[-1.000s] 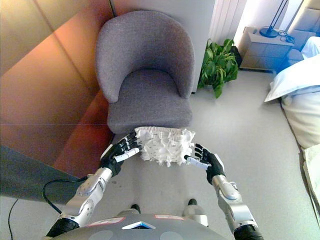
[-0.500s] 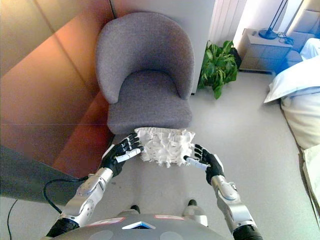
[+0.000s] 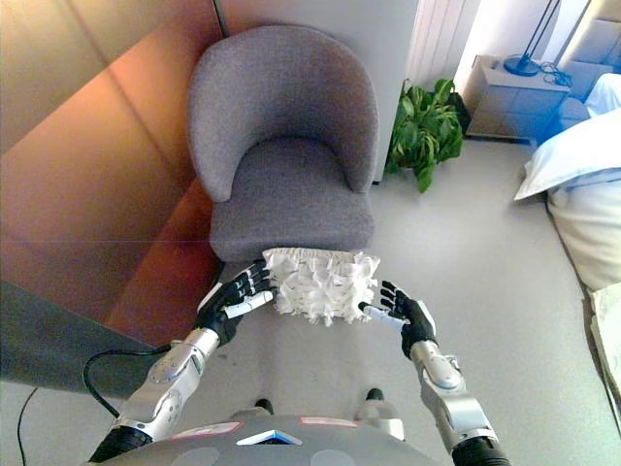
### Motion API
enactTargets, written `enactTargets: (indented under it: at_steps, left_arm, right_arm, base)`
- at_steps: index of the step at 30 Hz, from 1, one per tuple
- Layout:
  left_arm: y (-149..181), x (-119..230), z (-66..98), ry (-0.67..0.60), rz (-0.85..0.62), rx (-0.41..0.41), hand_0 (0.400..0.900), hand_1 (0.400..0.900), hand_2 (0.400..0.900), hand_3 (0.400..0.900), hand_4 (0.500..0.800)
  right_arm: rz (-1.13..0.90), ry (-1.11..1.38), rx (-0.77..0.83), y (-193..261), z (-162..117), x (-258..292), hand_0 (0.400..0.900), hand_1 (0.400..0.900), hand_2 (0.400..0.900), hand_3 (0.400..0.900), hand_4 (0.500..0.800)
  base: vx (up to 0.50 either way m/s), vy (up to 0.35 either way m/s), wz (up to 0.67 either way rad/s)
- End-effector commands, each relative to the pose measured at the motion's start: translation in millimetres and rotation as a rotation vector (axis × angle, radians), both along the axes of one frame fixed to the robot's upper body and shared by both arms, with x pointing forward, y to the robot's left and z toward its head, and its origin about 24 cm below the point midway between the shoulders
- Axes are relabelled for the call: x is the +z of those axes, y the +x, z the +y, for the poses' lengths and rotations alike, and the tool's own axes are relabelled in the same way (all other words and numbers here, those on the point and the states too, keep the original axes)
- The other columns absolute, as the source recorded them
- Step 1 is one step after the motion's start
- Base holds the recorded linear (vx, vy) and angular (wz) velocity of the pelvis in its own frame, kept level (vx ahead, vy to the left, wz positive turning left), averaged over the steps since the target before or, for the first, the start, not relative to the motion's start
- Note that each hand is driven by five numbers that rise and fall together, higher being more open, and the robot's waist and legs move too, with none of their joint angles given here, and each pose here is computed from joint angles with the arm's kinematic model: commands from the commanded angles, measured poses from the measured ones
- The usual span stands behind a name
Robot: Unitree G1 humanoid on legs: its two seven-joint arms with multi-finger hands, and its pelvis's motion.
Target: Pick up the pillow and put it on the sofa.
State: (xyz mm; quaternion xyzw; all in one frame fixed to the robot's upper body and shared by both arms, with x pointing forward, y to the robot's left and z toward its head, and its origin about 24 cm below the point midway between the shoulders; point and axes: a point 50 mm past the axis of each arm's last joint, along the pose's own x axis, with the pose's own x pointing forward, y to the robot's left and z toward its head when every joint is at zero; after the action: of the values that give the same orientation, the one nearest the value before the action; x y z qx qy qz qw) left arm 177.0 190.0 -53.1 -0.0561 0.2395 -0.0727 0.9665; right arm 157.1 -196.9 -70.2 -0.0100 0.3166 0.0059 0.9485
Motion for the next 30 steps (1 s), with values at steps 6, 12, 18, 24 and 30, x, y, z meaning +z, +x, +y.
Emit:
enactTargets:
  at_steps: [6,12,18,24,30]
  left_arm:
    - [30,41,1.3,0.005,-0.265,-0.023,0.900,0.900,0.900,0.900,0.800]
    - [29,42,-0.2,-0.013,-0.274,-0.020,0.900,0.900,0.900,0.900,0.800]
    - [28,42,-0.3,-0.021,-0.281,-0.013,0.900,0.900,0.900,0.900,0.800]
    - [26,42,0.4,-0.044,-0.277,-0.009,0.900,0.900,0.900,0.900,0.800]
    - [12,35,-2.8,-0.059,-0.251,-0.009,0.900,0.900,0.900,0.900,0.800]
  right_arm:
    - [-0.235,0.015,0.037,37,2,39,0.900,0.900,0.900,0.900,0.800]
    - [-0.227,-0.003,0.081,36,0,39,0.900,0.900,0.900,0.900,0.800]
    - [-0.211,0.002,0.109,35,-3,36,0.900,0.900,0.900,0.900,0.800]
    - [-0.182,0.010,0.149,30,-2,34,0.900,0.900,0.900,0.900,0.800]
    - [-0.148,0.009,0.182,18,-5,28,0.900,0.900,0.900,0.900,0.800]
  base:
    - [0.029,-0.061,0.01]
    - [0.024,-0.074,-0.08]
    - [0.056,-0.117,-0.17]
    - [0.248,0.099,-0.23]
    - [0.467,0.186,-0.48]
